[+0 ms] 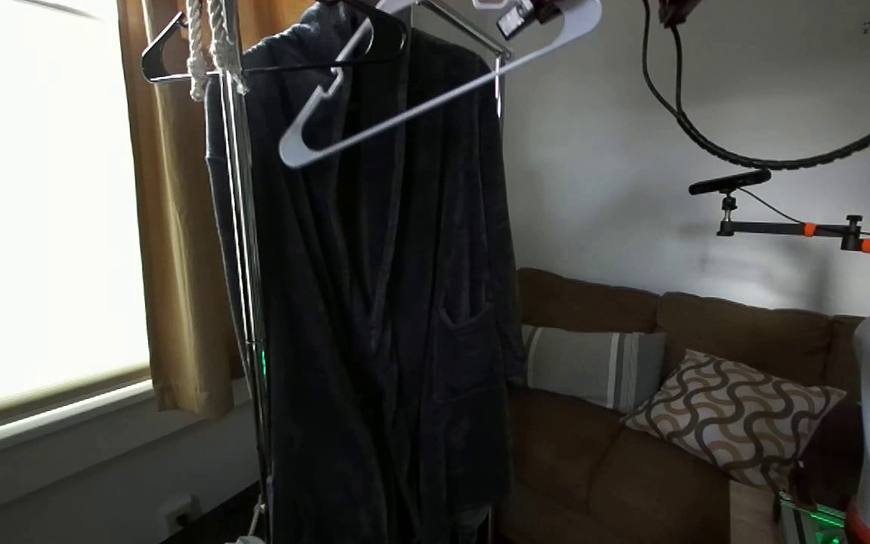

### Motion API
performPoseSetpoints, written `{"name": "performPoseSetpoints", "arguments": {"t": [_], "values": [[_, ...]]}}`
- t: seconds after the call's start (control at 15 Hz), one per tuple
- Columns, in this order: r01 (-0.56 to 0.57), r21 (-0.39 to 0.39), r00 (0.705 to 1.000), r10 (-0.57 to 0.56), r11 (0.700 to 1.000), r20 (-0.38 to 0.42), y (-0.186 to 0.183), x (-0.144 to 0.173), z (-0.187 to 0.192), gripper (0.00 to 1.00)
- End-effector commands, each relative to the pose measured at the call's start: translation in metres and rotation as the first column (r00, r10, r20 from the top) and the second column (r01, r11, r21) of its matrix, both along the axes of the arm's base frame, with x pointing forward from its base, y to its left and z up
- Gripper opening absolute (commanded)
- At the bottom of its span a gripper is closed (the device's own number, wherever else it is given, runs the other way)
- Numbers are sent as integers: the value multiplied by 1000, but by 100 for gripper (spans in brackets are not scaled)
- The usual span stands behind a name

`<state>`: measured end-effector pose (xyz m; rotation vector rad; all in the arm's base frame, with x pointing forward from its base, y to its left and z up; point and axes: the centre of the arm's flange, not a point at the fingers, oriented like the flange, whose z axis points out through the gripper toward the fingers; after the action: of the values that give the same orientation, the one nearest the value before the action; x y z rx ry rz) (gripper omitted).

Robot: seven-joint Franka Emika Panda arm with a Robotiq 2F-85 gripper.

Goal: Remove the white hanger from the left side of the top rail and right side of the top rail of clothes hanging rack

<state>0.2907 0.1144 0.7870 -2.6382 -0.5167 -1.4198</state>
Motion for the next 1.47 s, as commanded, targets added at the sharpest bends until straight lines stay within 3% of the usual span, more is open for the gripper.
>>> {"name": "performPoseSetpoints", "arguments": {"t": [0.0, 0.2, 0.4, 0.47, 0.73, 0.87, 1.13, 1.4], "values": [[40, 29, 989, -35, 999, -146, -12, -35, -65, 1], [115, 64, 950, -90, 991, -300, -22, -49, -117, 1], [240, 60, 878, -190, 969, -440, -39, -62, -170, 1], [167, 30, 908, -142, 986, -395, -25, -35, -138, 1], [174, 29, 907, -149, 984, -395, -26, -38, -141, 3], [215, -8, 876, -196, 977, -441, -34, -33, -147, 1], [350, -53, 732, -308, 935, -608, -78, -55, -178, 1], [528, -122, 600, -471, 841, -647, -117, -77, -184, 1]]}}
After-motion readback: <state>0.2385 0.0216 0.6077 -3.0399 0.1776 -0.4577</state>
